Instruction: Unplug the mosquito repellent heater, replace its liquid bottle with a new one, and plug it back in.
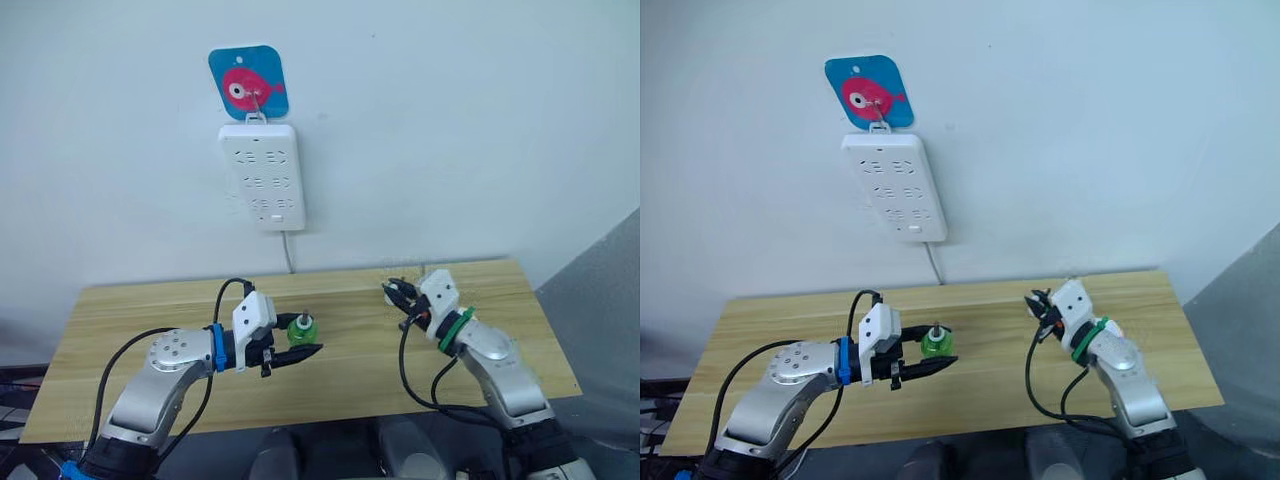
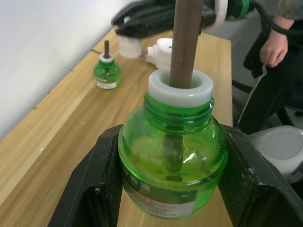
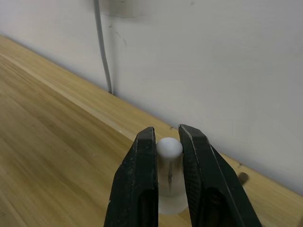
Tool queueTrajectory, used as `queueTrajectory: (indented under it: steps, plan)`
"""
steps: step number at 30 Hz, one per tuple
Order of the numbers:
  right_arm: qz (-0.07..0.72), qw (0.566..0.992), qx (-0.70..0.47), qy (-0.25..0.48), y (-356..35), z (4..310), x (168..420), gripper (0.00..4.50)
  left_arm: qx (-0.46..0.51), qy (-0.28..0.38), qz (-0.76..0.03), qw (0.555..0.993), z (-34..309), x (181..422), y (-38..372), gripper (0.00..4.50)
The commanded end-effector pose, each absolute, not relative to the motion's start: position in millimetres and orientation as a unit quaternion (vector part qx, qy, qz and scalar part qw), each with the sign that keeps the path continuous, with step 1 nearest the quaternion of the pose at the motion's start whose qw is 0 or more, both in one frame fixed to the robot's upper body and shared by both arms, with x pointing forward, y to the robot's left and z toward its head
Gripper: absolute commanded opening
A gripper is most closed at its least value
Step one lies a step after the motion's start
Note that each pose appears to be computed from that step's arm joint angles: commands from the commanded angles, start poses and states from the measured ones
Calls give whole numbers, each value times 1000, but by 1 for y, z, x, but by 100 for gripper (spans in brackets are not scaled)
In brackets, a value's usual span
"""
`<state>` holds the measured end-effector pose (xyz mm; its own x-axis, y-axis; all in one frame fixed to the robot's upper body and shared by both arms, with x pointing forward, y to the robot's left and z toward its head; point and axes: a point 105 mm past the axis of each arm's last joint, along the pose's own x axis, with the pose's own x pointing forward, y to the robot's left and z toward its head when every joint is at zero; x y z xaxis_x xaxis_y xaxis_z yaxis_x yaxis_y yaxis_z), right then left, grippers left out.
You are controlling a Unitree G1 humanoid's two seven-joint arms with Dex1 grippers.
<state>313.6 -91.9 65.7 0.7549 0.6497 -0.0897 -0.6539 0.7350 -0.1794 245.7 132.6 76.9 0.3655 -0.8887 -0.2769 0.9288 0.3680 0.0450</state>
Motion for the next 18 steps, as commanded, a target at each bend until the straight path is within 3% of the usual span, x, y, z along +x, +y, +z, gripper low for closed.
queueTrajectory:
  steps: [1, 12, 18]
  plan:
    - [348, 932, -102, -19, -81, 72, 327, 36, 100, 94, -537, 832, 84, 245, 142, 230]
    - [305, 948, -93, 23, -65, 34, 355, 36, 110, 113, -527, 835, 78, 238, 153, 230]
    - [287, 952, -97, 50, -67, 13, 356, 36, 113, 113, -528, 834, 80, 239, 154, 230]
